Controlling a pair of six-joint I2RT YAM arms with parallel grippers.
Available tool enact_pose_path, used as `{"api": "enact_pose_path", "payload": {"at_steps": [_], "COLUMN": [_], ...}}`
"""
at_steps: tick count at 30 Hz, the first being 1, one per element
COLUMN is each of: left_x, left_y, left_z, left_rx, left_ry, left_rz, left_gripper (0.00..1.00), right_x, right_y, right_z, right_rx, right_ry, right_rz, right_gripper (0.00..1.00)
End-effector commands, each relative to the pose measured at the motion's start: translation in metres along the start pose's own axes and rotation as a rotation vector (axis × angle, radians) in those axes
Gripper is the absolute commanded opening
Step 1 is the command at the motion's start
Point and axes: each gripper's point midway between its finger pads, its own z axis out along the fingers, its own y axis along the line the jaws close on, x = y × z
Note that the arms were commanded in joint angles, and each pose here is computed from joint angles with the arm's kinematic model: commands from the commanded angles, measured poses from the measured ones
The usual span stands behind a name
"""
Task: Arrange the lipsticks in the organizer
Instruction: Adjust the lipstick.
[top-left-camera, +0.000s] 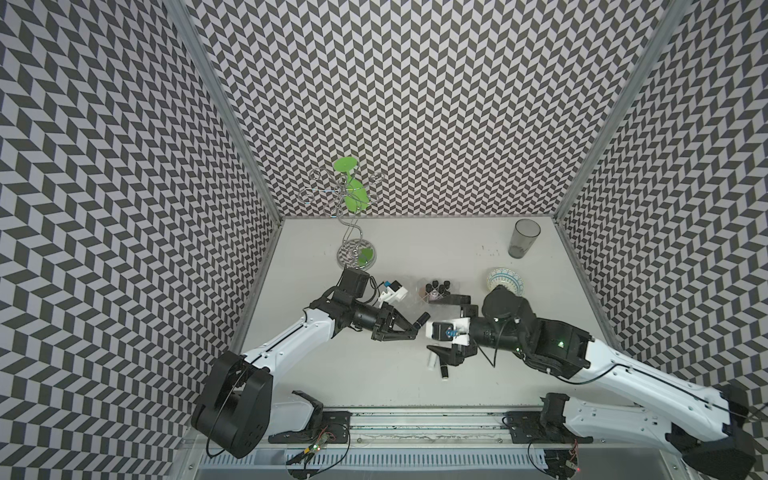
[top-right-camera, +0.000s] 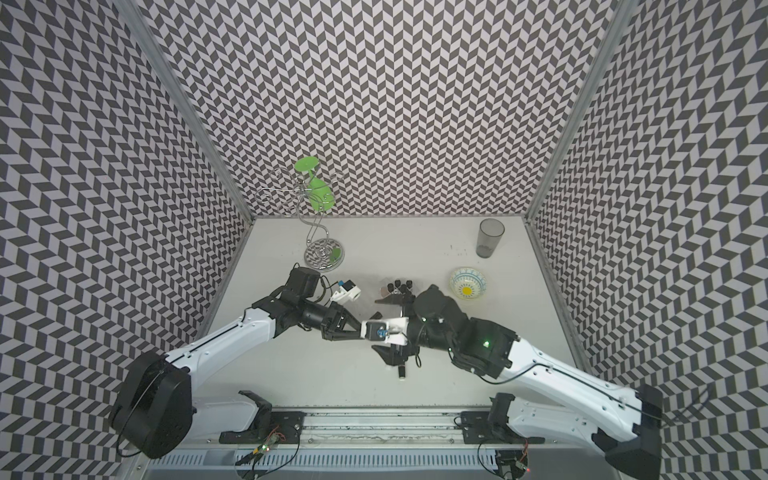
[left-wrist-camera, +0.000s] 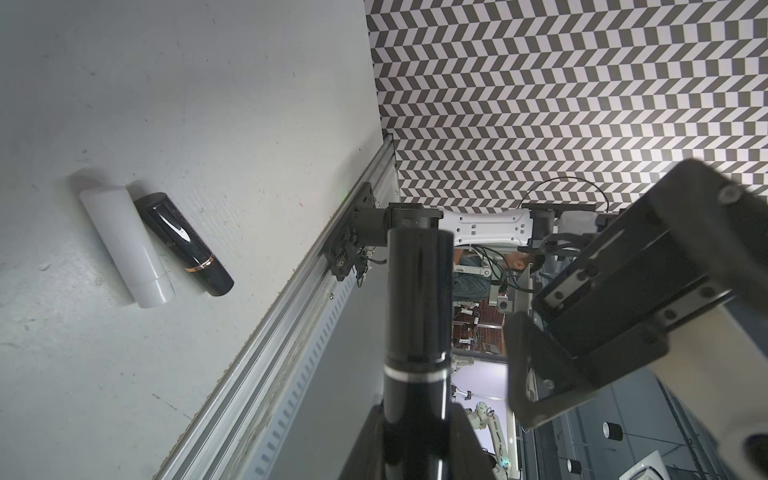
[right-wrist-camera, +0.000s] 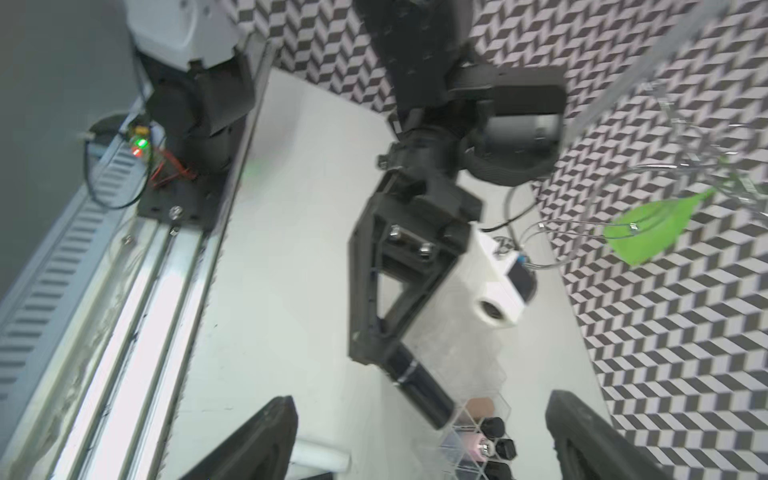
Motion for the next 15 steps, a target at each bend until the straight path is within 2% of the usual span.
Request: {"api": "enact_pose_path", "payload": {"at_steps": [1, 5, 8, 13, 15], "left_x": [0.004, -0.002, -0.003, -0.004, -0.004], "left_y": [-0.001, -0.003, -0.001, 0.007, 0.011], "left_z": [-0.001, -0.003, -0.004, -0.004, -0.003], "left_rx": [0.046, 0.044, 0.041, 0.033, 0.033], "left_ry": [0.020, 0.012, 0.005, 0.001, 0.005], "left_rz": [0.014, 0.020, 0.020, 0.000, -0.010], "left_gripper": [0.00, 0.00, 0.00, 0.00, 0.00], "right_x": [-0.005, 0.000, 0.006, 0.017, 0.018], "right_y": [0.013, 0.031, 0.025, 0.006, 0.001], "right_z": [0.008, 0.026, 0.034, 0.038, 0.039], "right_rx": [0.024, 0.012, 0.047, 0.140, 0.161], "right_ry": [0.035, 0.116, 0.162, 0.258, 0.258], "right_rz": [-0.099, -0.160, -0.168, -0.186, -0.186], "right_gripper": [0.98, 0.96, 0.91, 0.90, 0.88]}}
